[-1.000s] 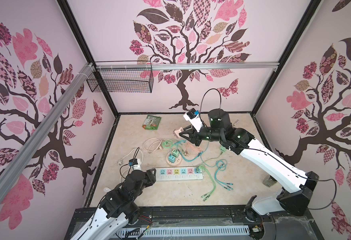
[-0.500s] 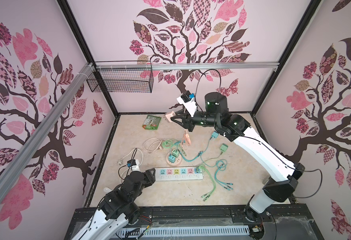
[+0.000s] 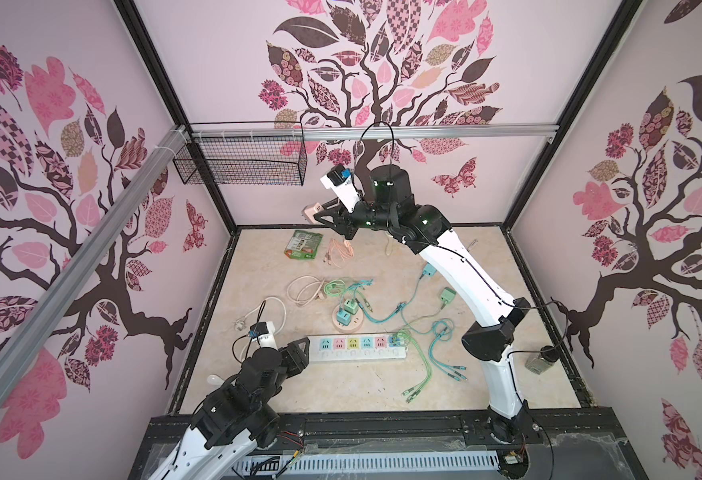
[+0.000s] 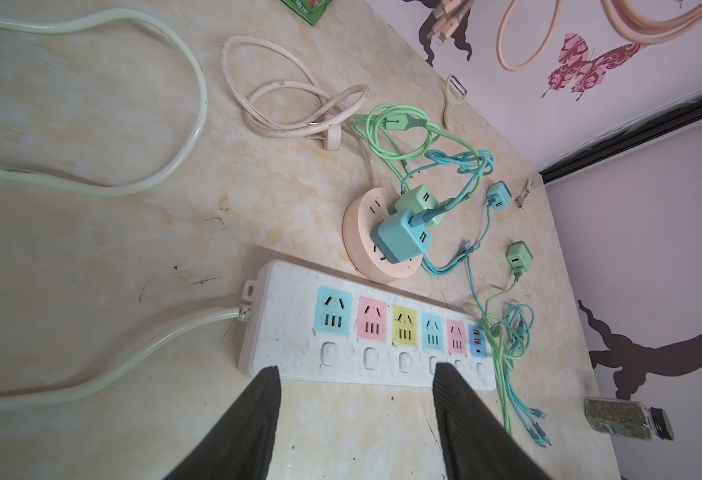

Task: Insert the plug
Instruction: 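Swing the pink charger with the right gripper around toward the white power strip, then lower the pink charger with the right gripper over the power strip's end socket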

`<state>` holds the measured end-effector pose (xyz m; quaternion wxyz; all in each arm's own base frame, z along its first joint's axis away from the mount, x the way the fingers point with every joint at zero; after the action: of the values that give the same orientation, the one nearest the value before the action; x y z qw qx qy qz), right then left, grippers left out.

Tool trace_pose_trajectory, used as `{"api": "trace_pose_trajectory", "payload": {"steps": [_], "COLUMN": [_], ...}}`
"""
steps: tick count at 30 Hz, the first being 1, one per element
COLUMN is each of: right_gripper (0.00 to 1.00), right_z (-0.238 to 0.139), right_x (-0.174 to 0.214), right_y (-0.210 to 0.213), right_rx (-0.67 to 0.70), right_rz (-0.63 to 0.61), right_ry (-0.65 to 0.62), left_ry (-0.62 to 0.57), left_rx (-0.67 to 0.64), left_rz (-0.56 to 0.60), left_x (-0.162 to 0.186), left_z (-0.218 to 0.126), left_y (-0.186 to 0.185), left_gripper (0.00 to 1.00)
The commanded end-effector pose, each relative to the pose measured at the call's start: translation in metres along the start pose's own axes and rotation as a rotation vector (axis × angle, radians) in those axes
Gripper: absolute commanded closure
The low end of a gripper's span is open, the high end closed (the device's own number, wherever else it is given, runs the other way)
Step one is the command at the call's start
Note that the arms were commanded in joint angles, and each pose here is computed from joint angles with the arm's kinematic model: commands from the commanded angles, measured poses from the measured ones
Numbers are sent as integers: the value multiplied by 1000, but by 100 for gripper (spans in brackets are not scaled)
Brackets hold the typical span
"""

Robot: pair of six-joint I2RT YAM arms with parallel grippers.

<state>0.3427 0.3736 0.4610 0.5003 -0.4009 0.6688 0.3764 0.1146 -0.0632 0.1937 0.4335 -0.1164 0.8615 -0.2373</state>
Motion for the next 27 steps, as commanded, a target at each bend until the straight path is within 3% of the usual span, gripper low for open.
{"api": "trace_pose_trajectory", "payload": {"steps": [1,10,21,27], "right_gripper": [80,83,82,81], "right_z": [25,61,47,41], "right_x": [23,102,168,189], "right_y": [-10,6,27,45], "right_rx": [-45,-122,-146,-171], "right_rz": [52,140,225,209], "right_ry": [24,188,357,452], "left_ry": [20,24,16,24], "left_rx": [-18,-73,-122,-123], "left_rz": [-7,-21,-54,-75], "left_x": [6,11,22,29], "left_z": [3,6,11,17], "left_y": [5,14,28,32], "left_gripper": [38,38,38,39]}}
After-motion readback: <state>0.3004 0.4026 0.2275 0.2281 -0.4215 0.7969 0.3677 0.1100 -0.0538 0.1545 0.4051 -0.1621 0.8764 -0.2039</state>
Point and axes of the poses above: each gripper's point midway between its finger pads, its own z axis out along the fingers, its own y axis along the line the jaws close on, x = y × z, the point moved 8 cm from there along -z, back along the fingers, and after that the axes turned 6 degrees about z, right-handed, at the moved point
